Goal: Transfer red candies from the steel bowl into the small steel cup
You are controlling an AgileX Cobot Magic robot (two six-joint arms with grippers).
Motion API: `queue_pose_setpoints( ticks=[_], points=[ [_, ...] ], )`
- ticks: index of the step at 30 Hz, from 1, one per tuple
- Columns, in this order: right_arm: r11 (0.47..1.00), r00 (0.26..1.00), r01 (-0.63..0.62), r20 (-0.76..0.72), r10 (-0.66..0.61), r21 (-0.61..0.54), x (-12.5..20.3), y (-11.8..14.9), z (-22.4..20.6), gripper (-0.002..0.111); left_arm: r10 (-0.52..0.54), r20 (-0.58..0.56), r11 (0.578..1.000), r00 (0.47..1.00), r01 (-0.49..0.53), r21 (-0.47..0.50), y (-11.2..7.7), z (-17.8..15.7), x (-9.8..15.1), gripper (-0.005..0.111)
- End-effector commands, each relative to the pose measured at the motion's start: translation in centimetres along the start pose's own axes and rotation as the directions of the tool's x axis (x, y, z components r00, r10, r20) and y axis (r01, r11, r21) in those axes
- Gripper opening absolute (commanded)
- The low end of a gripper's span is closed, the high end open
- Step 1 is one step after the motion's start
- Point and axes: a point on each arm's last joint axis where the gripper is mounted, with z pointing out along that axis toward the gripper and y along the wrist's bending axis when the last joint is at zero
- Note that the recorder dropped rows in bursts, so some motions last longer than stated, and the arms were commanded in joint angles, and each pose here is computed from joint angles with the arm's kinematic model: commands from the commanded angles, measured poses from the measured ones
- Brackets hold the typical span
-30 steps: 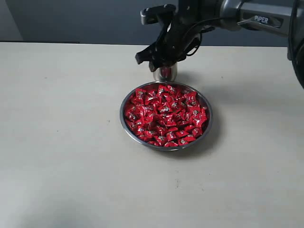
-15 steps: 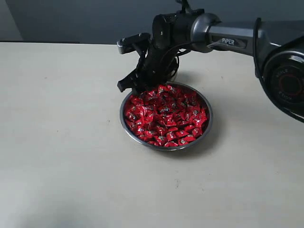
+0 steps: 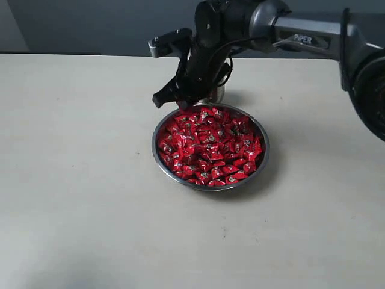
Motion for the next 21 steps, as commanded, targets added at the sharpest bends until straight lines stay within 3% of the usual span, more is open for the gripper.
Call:
queue_pose_setpoints(
  ticks=[1,7,12,15,19,21],
  points=[
    [0.998,0.993,-0.046,0.113,0.040,0.048,-1.0,-2.3,-3.6,0.000,0.002,0.019,1.000,1.000,-0.002,0.006,0.0,-0.1,-0.3,0.000],
    [0.962,0.909,-0.273,0.329,0.255,0.009,-1.8,-8.0,-2.6,0.000,0.002,0.019,1.000,1.000,-0.002,0.006,0.0,-0.1,-0.3,0.000],
    [0.942,0.901,-0.337,0.291,0.322,0.000,-0.6,-10.0,0.2,0.001,0.002,0.019,1.000,1.000,-0.002,0.006,0.0,-0.1,-0.3,0.000],
    [0.940,0.900,-0.340,0.292,0.324,0.003,-0.5,-10.2,0.4,0.010,0.002,0.019,1.000,1.000,-0.002,0.006,0.0,-0.1,-0.3,0.000],
    [0.941,0.902,-0.338,0.287,0.324,0.002,-0.6,-10.2,0.1,0.041,0.002,0.019,1.000,1.000,-0.002,0.006,0.0,-0.1,-0.3,0.000],
    [0.942,0.904,-0.334,0.282,0.320,0.003,-0.6,-10.1,-0.3,0.049,0.002,0.019,1.000,1.000,-0.002,0.006,0.0,-0.1,-0.3,0.000]
  ],
)
